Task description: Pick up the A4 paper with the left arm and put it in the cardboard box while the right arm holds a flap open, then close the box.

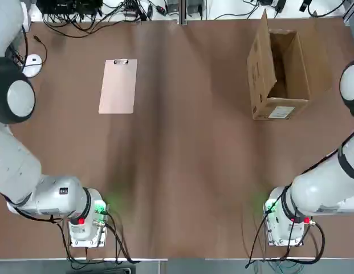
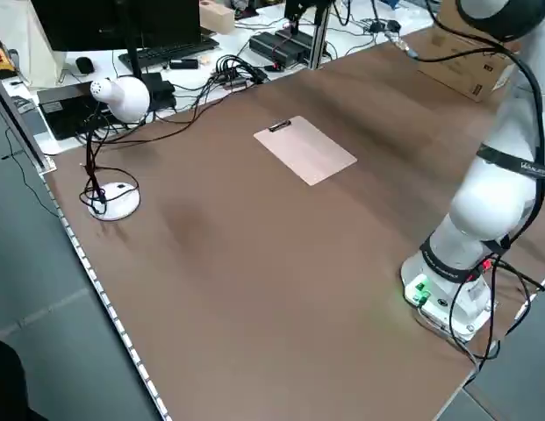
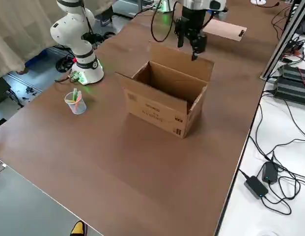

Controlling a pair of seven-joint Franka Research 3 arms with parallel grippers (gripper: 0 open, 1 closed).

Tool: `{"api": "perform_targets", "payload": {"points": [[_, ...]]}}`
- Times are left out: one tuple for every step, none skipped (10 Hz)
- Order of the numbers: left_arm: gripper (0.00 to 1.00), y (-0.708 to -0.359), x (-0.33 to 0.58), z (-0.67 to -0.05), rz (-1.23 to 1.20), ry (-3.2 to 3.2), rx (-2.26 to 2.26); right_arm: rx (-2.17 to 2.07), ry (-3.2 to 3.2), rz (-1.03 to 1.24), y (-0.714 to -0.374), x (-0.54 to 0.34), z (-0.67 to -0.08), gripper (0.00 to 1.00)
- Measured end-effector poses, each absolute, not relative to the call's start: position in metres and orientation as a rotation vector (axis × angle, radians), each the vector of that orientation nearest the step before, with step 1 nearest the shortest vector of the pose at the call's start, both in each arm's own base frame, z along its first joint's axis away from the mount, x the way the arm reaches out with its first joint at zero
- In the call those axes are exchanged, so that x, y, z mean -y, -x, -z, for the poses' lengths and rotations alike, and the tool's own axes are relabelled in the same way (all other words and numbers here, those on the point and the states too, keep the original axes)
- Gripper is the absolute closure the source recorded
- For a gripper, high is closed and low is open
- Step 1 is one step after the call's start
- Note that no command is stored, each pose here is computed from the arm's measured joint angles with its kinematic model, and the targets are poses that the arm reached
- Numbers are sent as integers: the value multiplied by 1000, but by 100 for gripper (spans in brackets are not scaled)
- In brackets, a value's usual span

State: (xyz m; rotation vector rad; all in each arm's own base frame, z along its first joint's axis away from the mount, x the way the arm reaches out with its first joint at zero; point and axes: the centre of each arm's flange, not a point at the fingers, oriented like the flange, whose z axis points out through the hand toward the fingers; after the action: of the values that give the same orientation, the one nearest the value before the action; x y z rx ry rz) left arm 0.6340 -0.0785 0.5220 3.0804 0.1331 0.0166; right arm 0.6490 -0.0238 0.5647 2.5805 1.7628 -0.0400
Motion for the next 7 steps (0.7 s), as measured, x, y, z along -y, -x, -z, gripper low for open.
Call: {"api": "perform_targets", "payload": {"points": [[0, -640, 76, -503, 32, -3077, -222, -1950, -2441, 38, -660, 19, -548, 0], [0, -645, 73, -486, 71, -3070, -326, -2044, -2369, 44, -669, 20, -529, 0], [0, -650, 73, -470, 91, -3055, -455, -2086, -2344, 53, -676, 27, -511, 0], [0, -660, 74, -451, 77, -3015, -646, -2127, -2335, 57, -681, 43, -494, 0], [0, -670, 75, -430, 53, -2947, -874, -2177, -2311, 37, -685, 62, -480, 0], [0, -679, 77, -407, 51, -2862, -1104, -2210, -2283, 15, -689, 80, -469, 0], [0, -686, 80, -382, 58, -2764, -1321, -2225, -2284, 17, -691, 92, -456, 0]]}}
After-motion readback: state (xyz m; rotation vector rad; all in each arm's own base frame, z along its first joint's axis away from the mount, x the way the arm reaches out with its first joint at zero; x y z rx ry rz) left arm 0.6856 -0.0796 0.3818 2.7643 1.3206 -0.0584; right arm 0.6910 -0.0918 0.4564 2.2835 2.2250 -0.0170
